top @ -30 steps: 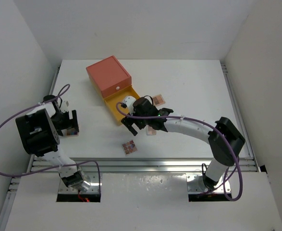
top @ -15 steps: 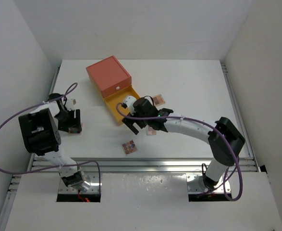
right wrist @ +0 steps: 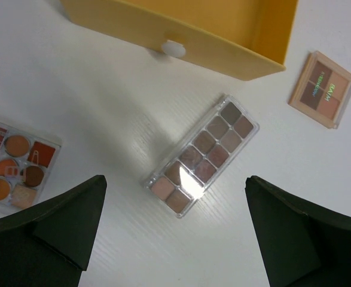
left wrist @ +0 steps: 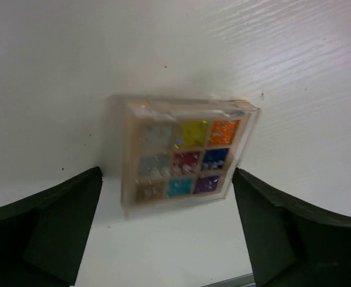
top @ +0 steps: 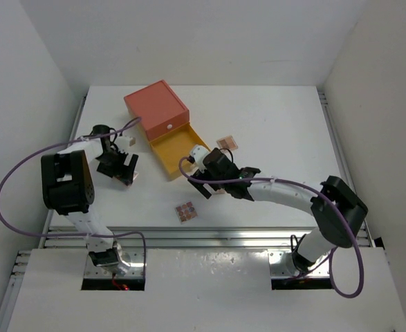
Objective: Organize the makeup
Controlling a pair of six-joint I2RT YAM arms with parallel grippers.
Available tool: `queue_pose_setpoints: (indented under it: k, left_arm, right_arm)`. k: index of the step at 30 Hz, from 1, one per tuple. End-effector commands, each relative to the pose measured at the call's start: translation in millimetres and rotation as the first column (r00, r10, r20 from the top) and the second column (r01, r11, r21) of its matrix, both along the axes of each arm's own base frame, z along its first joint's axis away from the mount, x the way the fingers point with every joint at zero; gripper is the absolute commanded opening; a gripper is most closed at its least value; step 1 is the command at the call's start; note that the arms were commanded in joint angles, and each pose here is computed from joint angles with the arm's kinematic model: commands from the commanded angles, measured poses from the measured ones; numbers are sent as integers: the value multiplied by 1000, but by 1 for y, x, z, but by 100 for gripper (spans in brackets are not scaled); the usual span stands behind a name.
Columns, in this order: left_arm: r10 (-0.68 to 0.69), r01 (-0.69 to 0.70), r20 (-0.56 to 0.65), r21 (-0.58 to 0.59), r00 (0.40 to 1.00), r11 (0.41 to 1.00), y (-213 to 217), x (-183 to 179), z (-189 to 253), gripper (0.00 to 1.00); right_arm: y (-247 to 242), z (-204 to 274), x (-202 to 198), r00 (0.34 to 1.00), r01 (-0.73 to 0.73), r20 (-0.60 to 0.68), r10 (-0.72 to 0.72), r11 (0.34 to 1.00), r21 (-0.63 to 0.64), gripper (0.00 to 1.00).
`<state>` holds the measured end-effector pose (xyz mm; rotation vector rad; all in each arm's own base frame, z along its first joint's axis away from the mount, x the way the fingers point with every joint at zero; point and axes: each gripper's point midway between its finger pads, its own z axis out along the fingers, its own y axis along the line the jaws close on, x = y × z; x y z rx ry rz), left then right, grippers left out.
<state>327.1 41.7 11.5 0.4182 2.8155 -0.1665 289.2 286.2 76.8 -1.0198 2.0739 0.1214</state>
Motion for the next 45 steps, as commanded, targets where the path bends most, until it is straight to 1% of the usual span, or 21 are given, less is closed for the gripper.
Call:
queue_pose_setpoints:
  k: [1, 6, 10, 11, 13, 21, 23, 25, 28, 29, 31, 32, 33, 36, 38, 39, 40, 41, 42, 43, 45]
  left_arm:
    - [-67, 68, -24, 39, 997, 997, 1, -1, -15, 100]
    - [-85, 86, 37, -26, 996, 996, -12, 6, 0, 100]
    - [-130, 132, 71, -26, 989, 991, -17, 9, 8, 100]
    - [-144, 144, 79, -2, 986, 990, -16, 12, 8, 100]
    - [-135, 132, 67, 38, 989, 991, -8, 13, 4, 100]
    - [-166, 163, 49, 55, 985, 985, -14, 14, -8, 100]
    - [-179, 177, 40, 53, 983, 983, -19, 11, -10, 100]
    - [-211, 210, 13, 51, 977, 976, -22, 0, -18, 100]
    - [-213, 212, 1, 79, 977, 974, -20, -8, -24, 100]
    - [-213, 211, 19, 85, 977, 974, -20, -6, -23, 100]
    - [-215, 212, 6, 121, 977, 970, -14, -9, -27, 94]
    - [-204, 202, 3, 127, 979, 971, -12, -10, -27, 89]
    - [-204, 202, 0, 126, 979, 971, -12, -9, -30, 81]
    - [-195, 195, -9, 116, 981, 974, -14, -10, -34, 76]
    - [-201, 199, 11, 96, 980, 975, -18, -11, -29, 69]
    - [-203, 202, 2, 84, 979, 976, -20, -13, -29, 63]
    - [-206, 205, 7, 71, 978, 976, -23, -14, -26, 61]
    - [-206, 204, 27, 77, 978, 976, -22, -8, -18, 58]
    - [-209, 208, 13, 62, 978, 976, -24, -11, -17, 57]
    - [-211, 209, 41, 60, 977, 976, -26, -4, -6, 53]
    - [-216, 213, 57, 45, 975, 976, -29, -3, 13, 52]
  right_arm:
    - [-4, 25, 11, 994, 12, 109, -15, 1000, 28, 100]
    - [-9, 23, 10, 993, 15, 115, -17, 1000, 14, 100]
    - [-9, 21, 10, 994, 15, 111, -16, 1000, 9, 100]
    - [-9, 21, 10, 994, 15, 110, -15, 1000, 7, 100]
    - [-9, 20, 10, 994, 16, 109, -16, 1000, 3, 100]
    - [-9, 19, 11, 995, 18, 98, -17, 1000, -14, 100]
    - [-9, 19, 11, 995, 19, 94, -18, 1000, -16, 100]
    - [-10, 20, 12, 995, 24, 98, -23, 1000, -16, 100]
    - [-11, 19, 13, 995, 28, 101, -26, 999, -20, 100]
    - [-10, 19, 12, 995, 22, 102, -20, 1000, -22, 100]
    - [-11, 18, 12, 995, 27, 101, -24, 999, -27, 100]
    - [-11, 17, 13, 995, 28, 101, -25, 999, -29, 100]
    - [-11, 17, 13, 995, 27, 99, -24, 999, -30, 100]
    - [-10, 18, 15, 994, 26, 105, -23, 999, -31, 100]
    - [-10, 20, 15, 994, 28, 109, -25, 999, -30, 100]
    - [-13, 20, 16, 993, 32, 116, -27, 999, -40, 100]
    - [-12, 20, 15, 993, 27, 118, -22, 999, -41, 100]
    - [-13, 21, 15, 993, 31, 119, -25, 999, -44, 100]
    - [-14, 21, 16, 992, 37, 122, -31, 998, -44, 100]
    - [-17, 21, 18, 991, 46, 124, -40, 998, -47, 100]
    - [-21, 23, 20, 990, 75, 119, -71, 997, -29, 100]
